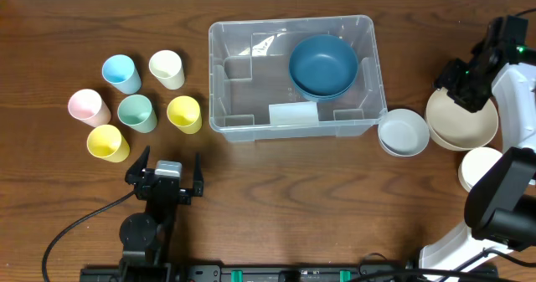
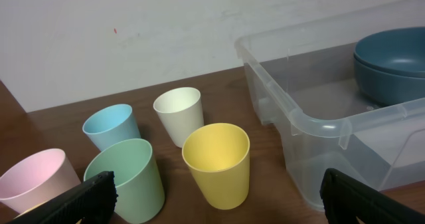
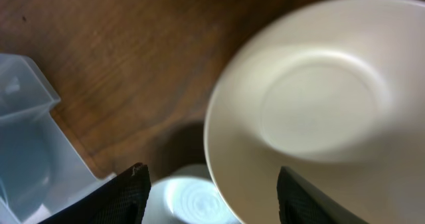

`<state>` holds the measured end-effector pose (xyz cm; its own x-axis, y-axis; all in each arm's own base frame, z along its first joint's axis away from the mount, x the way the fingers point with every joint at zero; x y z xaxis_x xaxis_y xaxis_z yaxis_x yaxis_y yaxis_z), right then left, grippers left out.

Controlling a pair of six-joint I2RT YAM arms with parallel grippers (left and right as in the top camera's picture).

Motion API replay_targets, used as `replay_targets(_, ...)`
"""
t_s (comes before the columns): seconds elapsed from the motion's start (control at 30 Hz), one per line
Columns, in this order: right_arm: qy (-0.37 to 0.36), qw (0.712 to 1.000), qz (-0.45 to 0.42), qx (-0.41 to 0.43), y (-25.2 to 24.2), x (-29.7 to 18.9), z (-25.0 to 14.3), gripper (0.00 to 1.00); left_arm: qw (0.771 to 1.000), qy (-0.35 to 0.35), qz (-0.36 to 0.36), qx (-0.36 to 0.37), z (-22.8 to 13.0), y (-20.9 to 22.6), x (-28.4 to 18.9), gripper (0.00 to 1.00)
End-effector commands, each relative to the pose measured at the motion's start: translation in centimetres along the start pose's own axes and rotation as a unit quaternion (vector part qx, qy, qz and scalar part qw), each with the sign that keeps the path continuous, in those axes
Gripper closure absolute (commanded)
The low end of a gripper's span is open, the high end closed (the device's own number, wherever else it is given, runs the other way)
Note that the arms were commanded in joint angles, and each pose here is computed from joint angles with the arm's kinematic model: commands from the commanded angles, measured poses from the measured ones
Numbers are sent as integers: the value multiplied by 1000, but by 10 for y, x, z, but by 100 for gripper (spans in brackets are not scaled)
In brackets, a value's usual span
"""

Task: Pack container
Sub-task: 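Move the right gripper to the cream bowl and grasp its rim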

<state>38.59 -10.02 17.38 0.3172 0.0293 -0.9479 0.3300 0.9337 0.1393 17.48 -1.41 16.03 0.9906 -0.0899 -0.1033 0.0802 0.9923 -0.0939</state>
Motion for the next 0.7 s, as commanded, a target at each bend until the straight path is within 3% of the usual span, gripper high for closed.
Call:
replay_targets(0.0,2,1000,-4,1,4,14,-5,37,1000,23,-3,0,-12,0,1,2)
replay_targets(0.43,-28,999,-18,17,-5,47,-13,48,1000,24,-3,0,-12,0,1,2)
replay_targets(0.67,-6,1000,-22,19,-8,70,-17,57,1000,24,-3,0,-12,0,1,2)
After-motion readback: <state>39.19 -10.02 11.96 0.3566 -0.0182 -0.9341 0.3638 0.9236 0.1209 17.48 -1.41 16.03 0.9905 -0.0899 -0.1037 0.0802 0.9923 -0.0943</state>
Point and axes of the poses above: each gripper's point midway between its finger pads, its own x axis out along the fingers, its own y axis along the line the jaws close on, z = x × y, the point moved 7 cm from there along -x, back along the fingers, and after that the axes turned 15 degrees about -x, right-handed, at the moved point
